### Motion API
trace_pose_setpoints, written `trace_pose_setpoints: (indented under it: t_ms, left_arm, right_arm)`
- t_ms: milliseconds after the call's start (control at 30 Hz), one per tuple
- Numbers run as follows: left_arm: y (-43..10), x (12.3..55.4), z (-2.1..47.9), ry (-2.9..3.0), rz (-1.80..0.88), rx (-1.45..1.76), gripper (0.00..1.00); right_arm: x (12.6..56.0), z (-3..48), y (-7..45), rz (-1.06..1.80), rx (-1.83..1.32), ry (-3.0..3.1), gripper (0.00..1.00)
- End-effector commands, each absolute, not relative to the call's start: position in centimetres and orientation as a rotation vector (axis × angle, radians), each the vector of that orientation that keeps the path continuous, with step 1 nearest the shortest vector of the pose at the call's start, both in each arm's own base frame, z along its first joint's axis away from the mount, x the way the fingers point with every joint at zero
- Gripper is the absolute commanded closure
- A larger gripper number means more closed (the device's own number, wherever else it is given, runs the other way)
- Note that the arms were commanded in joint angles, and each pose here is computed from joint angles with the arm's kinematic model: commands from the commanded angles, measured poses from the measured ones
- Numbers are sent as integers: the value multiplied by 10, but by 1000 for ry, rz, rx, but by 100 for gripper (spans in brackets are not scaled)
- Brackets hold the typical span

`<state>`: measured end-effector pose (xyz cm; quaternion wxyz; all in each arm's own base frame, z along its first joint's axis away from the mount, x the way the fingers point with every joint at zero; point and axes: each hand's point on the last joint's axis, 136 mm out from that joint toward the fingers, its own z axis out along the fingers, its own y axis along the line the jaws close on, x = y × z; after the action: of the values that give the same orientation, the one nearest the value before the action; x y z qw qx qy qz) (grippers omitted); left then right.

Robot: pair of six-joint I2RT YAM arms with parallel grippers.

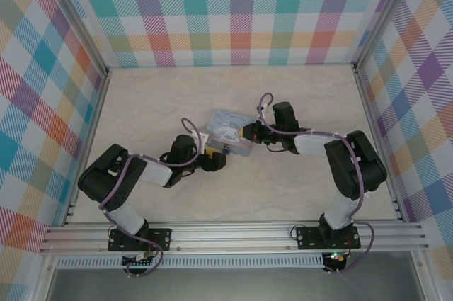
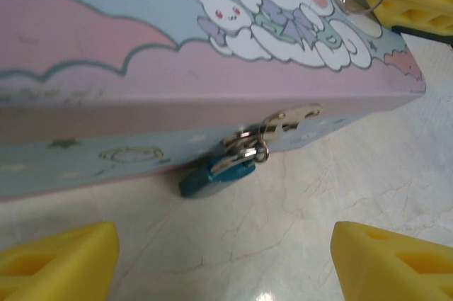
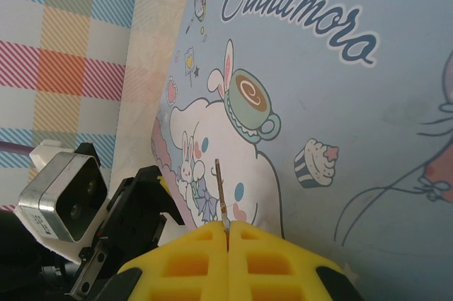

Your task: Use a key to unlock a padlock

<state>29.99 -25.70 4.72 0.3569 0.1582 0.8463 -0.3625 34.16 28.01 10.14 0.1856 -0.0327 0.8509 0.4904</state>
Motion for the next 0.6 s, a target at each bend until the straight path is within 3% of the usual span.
trace_pose_setpoints:
  t_ms: [0,567]
  left_arm:
    - [-268,309,57,2115,-935,440,23]
    - [-287,318,43,2106,-968,456,40]
  right_arm:
    - [341,92,277,1317,-86,2437,96]
    - [338,89,279,1306,-102,2443,96]
